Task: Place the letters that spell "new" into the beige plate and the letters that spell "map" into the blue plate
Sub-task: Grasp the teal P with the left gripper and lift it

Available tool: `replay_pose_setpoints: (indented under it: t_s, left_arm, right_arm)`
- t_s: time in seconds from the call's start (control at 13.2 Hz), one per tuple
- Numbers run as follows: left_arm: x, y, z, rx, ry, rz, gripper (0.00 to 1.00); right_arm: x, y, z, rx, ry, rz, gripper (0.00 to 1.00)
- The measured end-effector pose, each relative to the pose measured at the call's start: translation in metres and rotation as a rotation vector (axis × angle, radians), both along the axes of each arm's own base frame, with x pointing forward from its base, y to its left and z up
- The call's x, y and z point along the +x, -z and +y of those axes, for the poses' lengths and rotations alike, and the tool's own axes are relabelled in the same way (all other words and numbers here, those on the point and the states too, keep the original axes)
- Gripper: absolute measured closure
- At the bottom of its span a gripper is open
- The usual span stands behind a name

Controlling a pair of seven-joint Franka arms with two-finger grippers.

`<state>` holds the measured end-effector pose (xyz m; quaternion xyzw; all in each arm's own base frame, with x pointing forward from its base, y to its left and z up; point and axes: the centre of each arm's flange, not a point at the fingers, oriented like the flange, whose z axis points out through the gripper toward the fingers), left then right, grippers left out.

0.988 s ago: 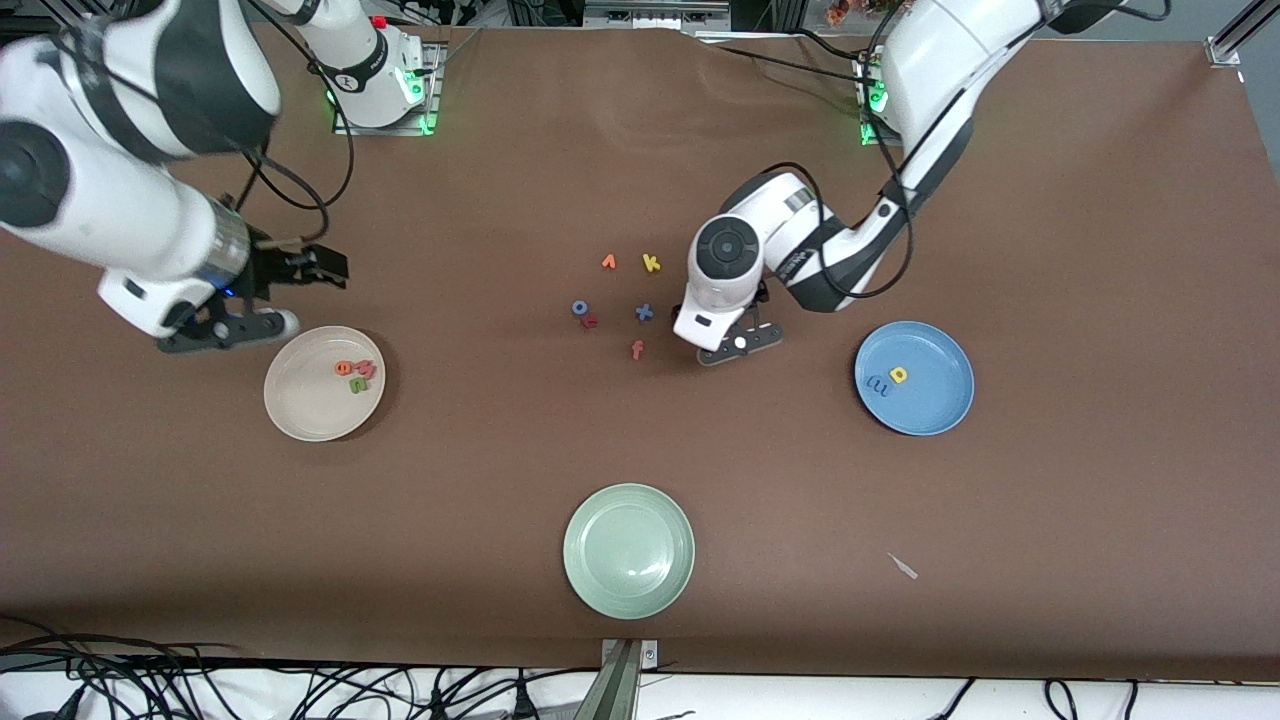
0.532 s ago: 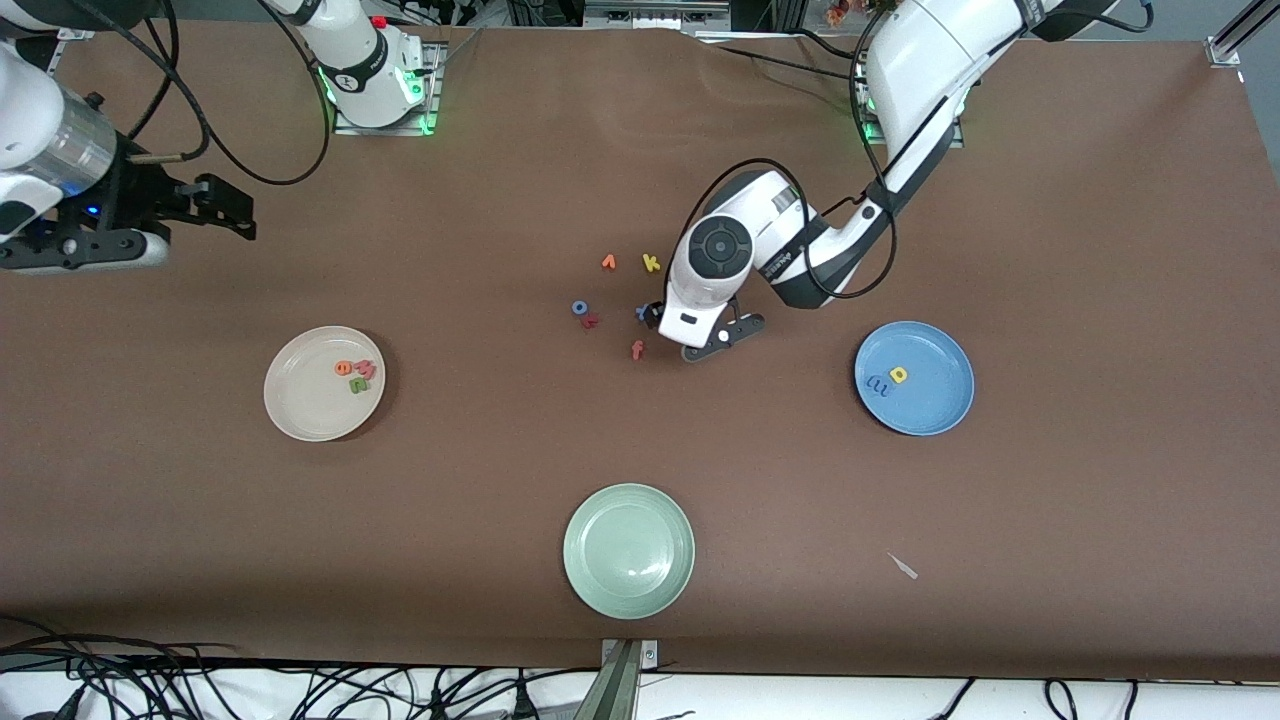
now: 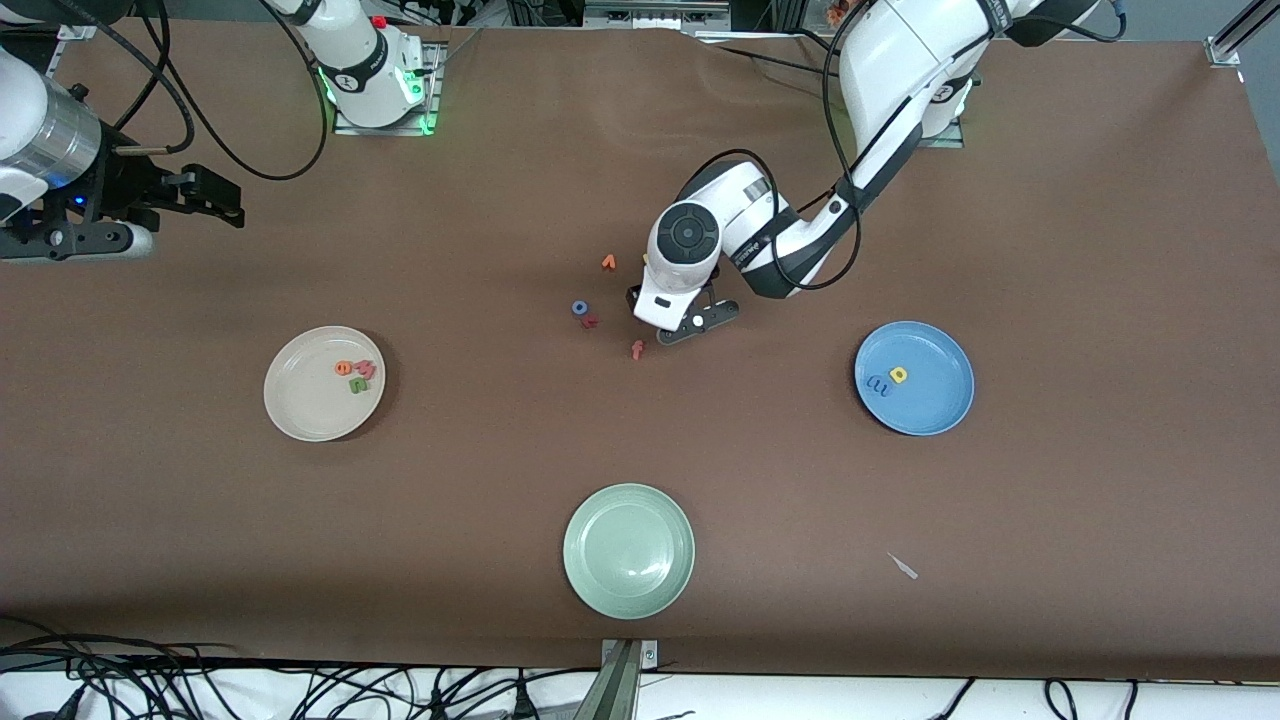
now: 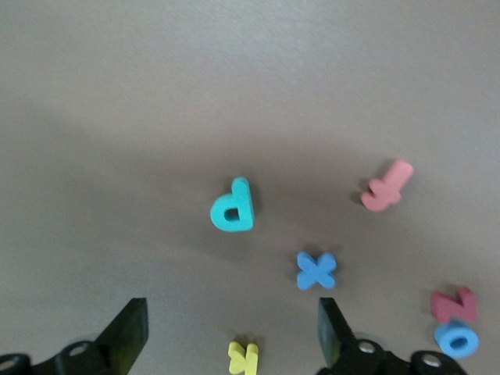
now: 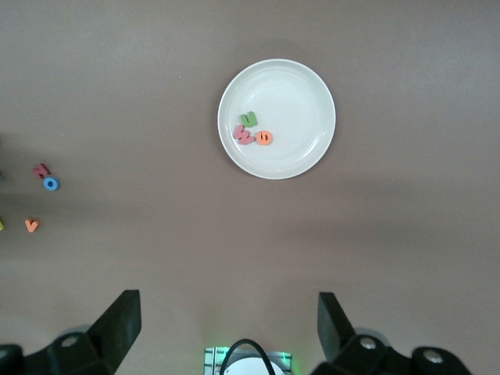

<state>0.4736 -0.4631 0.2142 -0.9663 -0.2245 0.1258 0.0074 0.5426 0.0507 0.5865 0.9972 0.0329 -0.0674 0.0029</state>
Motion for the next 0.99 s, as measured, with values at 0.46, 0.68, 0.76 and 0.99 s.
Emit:
replay_pose_setpoints:
  t_s: [0.46,0.68,0.76,0.99]
  left_arm:
    - [0.011,0.024,0.018,0.042,-0.054,0.016,0.22]
    - [0.012,0.024,0.016,0.025,-0.06,0.002,0.24]
    - [0.013,0.025,0.015,0.015,-0.064,-0.006,0.25]
    - [0.019,0.03,0.016,-0.009,-0.08,-0.028,0.29]
  right_arm:
    - [0.003,0.011,-0.002,-0.003,0.003,0.01,0.0]
    - [0.003,0.011,-0.002,-0.003,0.004,0.01,0.0]
    - [0.004,0.011,-0.002,-0.003,0.004,0.009,0.0]
    - [0.004,0.012,-0.002,-0.003,0.004,0.01,0.0]
